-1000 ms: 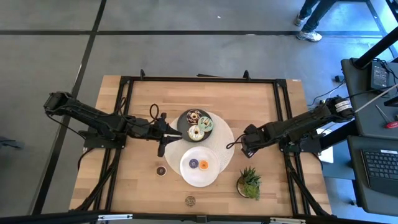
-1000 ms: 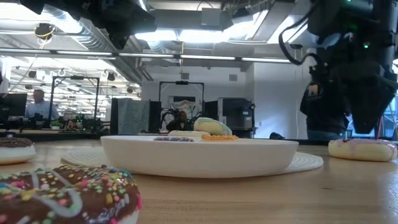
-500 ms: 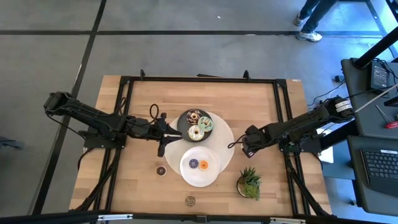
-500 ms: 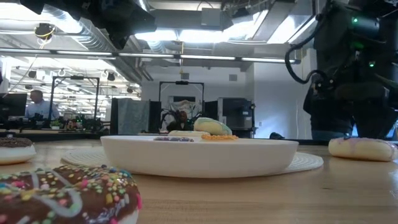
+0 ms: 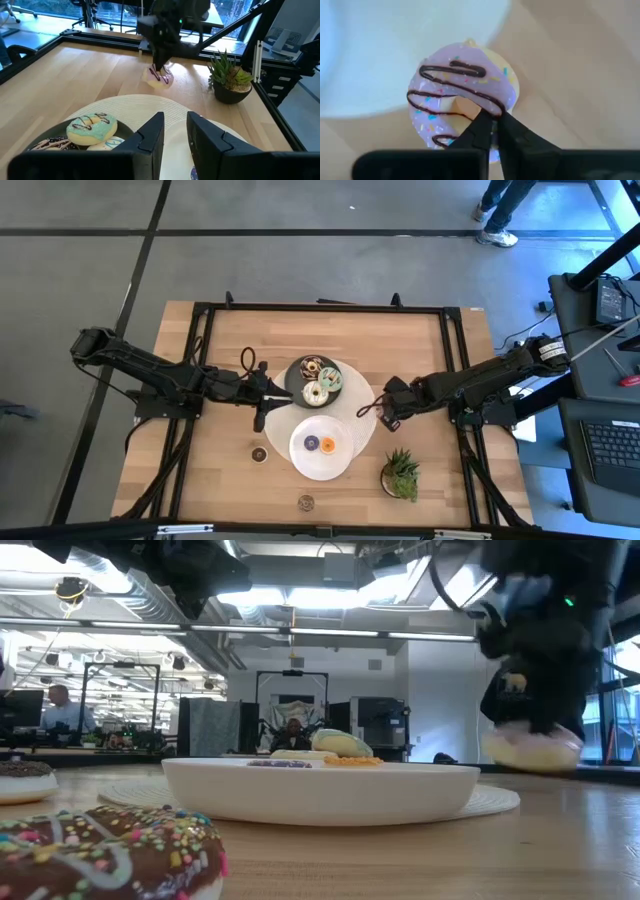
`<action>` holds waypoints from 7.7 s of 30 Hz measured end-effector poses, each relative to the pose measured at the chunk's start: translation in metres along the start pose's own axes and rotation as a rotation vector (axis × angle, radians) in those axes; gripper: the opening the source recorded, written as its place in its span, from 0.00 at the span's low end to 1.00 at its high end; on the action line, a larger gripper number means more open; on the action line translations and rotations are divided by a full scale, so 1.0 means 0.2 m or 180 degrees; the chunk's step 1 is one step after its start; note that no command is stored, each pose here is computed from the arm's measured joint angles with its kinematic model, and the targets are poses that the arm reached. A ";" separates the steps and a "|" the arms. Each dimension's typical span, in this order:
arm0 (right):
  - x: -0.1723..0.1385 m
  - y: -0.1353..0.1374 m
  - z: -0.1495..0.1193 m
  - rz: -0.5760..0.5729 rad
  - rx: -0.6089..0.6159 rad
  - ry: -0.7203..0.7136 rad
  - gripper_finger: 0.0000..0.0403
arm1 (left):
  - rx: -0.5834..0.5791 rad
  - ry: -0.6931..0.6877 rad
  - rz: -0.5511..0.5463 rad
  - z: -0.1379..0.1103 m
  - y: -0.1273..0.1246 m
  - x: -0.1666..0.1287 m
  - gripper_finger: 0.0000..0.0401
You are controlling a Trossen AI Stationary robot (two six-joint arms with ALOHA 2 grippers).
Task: Pick & Place donuts
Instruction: Put the big purple donut on the gray plate, then put the small dark brown donut on the white plate
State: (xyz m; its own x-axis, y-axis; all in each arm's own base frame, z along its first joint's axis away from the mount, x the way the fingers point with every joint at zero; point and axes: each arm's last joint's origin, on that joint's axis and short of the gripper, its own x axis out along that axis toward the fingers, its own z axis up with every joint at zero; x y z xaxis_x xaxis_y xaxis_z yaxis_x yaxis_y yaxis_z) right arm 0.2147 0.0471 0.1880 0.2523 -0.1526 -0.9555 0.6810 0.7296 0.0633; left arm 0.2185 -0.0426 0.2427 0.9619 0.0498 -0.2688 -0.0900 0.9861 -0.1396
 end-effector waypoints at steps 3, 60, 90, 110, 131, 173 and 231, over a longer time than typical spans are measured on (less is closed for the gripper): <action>-0.08 0.04 0.09 0.0109 -0.0107 -0.0230 0.09 | 0.0000 0.0000 -0.0001 0.00 0.00 0.00 0.20; 0.45 0.45 1.36 0.0758 -0.0987 -0.0093 0.09 | 0.0216 -0.0096 -0.0608 0.09 0.05 -0.36 0.20; 0.54 0.46 1.36 0.0730 -0.1175 -0.0021 0.30 | 0.0297 -0.0103 -0.0611 0.09 0.05 -0.36 0.20; 0.07 0.48 1.43 0.0728 -0.1464 -0.0105 0.40 | 0.0277 -0.0098 -0.0617 0.09 0.05 -0.36 0.20; -0.13 0.48 0.44 0.1259 -0.2031 -0.1116 0.40 | -0.0021 0.0122 -0.0949 0.03 0.05 -0.35 0.20; -0.04 0.16 0.11 0.1744 -0.1971 -0.2105 0.40 | -0.0418 -0.0213 -0.0843 0.08 0.04 -0.33 0.35; -0.04 0.16 0.11 0.1714 -0.2049 -0.2121 0.40 | 0.0209 0.2741 -0.0714 -0.61 -0.22 0.04 0.22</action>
State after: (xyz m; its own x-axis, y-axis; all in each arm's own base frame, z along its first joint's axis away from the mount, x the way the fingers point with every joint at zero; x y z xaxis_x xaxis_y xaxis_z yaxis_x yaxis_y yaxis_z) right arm 0.2497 0.0576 0.2031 0.8684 0.1033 -0.4850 -0.0736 0.9941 0.0800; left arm 0.1980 -0.1052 0.1304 0.4252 -0.2556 -0.8683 0.1173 0.9668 -0.2271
